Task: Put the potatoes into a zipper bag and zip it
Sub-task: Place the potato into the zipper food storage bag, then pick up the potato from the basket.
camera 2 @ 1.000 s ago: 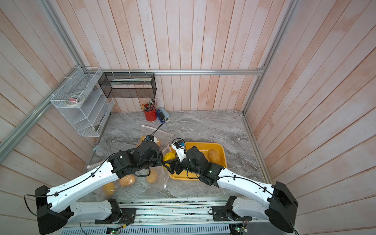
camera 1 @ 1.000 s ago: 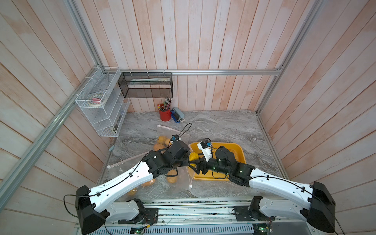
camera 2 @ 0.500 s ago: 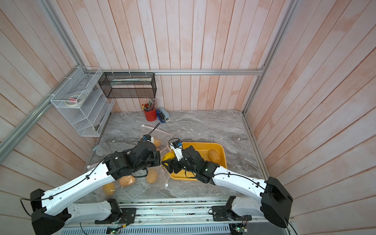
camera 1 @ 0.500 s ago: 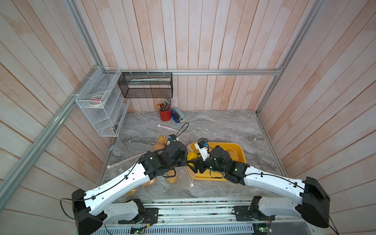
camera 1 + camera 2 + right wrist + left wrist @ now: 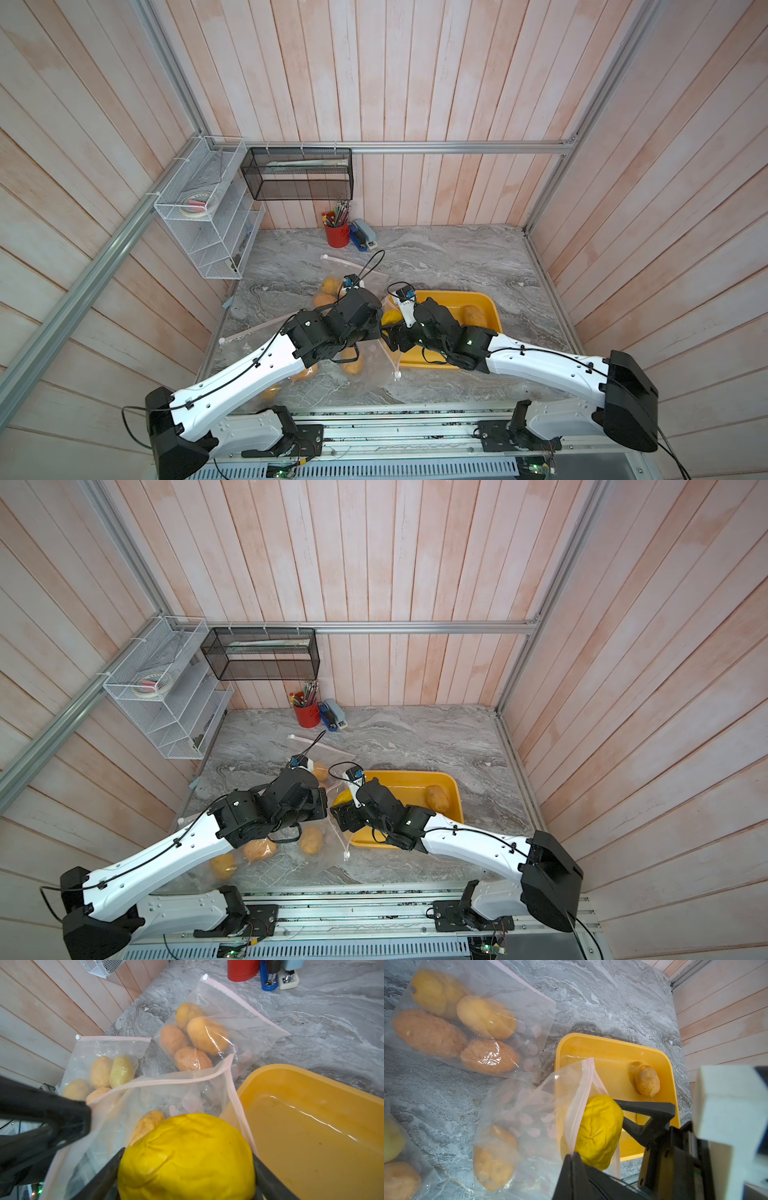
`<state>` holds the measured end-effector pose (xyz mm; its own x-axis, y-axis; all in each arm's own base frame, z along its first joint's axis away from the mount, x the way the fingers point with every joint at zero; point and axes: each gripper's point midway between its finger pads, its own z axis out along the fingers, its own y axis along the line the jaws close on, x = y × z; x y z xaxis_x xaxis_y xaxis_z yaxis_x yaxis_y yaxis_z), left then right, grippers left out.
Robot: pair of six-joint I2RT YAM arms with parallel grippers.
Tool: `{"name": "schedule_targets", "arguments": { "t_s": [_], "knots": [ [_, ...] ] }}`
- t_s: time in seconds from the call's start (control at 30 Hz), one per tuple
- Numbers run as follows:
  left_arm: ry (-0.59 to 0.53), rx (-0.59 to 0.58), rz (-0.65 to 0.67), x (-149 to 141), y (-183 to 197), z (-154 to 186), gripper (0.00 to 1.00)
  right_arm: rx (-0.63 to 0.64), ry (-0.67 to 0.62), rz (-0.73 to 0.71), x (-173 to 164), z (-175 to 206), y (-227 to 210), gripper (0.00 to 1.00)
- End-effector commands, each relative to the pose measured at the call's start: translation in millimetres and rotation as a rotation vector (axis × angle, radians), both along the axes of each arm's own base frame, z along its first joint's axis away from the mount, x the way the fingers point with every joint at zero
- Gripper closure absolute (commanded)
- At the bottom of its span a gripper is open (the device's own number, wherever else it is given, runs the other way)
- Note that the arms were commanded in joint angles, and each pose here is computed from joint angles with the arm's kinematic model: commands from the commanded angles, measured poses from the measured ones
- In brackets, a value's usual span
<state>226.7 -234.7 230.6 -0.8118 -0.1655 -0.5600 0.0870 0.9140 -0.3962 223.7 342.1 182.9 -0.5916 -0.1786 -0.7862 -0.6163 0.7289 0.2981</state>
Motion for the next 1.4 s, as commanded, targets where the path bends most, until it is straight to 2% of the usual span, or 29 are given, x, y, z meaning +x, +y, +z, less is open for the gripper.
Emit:
{"name": "schedule_targets", "arguments": {
  "t_s": [0.0, 0.13, 0.17, 0.2, 0.43, 0.6, 0.73, 0.93, 1.0, 1.17, 1.3, 1.37],
  "knots": [
    [-0.018, 0.004, 0.019, -0.1, 7.2, 5.9, 1.0, -0.057, 0.004, -0.084, 8.5, -4.5, -11.5, 0.22],
    [-0.019, 0.002, 0.02, -0.5, 7.5, 6.3, 1.0, -0.054, 0.016, -0.08, 5.7, -1.8, -11.8, 0.17],
    [-0.019, 0.003, 0.021, -0.3, 7.8, 6.2, 1.0, -0.052, 0.017, -0.077, 4.7, -0.4, -11.9, 0.07],
    [-0.019, 0.004, 0.022, -0.4, 8.0, 5.7, 1.0, -0.046, 0.019, -0.069, 2.3, 1.0, -11.1, 0.02],
    [-0.015, 0.002, 0.02, -0.2, 6.8, 4.9, 1.0, 0.015, 0.014, -0.017, -12.6, 22.3, -6.3, 0.02],
    [-0.012, 0.006, 0.019, -0.4, 6.8, 3.0, 1.0, 0.035, 0.007, -0.073, -13.6, 40.5, -25.0, 0.02],
    [-0.011, 0.008, 0.022, -0.9, 7.9, 1.9, 1.0, 0.012, -0.045, -0.244, -4.0, 56.2, -67.3, 0.02],
    [-0.009, 0.004, 0.022, -1.7, 8.3, 1.5, 1.0, -0.017, -0.144, -0.617, 15.5, 69.1, -164.0, 0.02],
    [-0.009, 0.003, 0.023, -1.9, 8.5, 1.5, 1.0, -0.005, -0.118, -0.744, 24.6, 64.3, -196.0, 0.02],
    [-0.01, -0.001, 0.029, -2.3, 9.8, 2.3, 1.0, 0.029, 0.045, -0.927, 45.6, 31.8, -245.2, 0.02],
    [-0.011, -0.002, 0.028, -2.0, 9.3, 2.8, 1.0, 0.053, 0.088, -1.013, 62.1, 8.7, -264.7, 0.02],
    [-0.009, 0.001, 0.027, -2.0, 9.3, 1.8, 1.0, -0.005, 0.076, -0.992, 67.9, 2.3, -266.9, 0.02]
  ]
}}
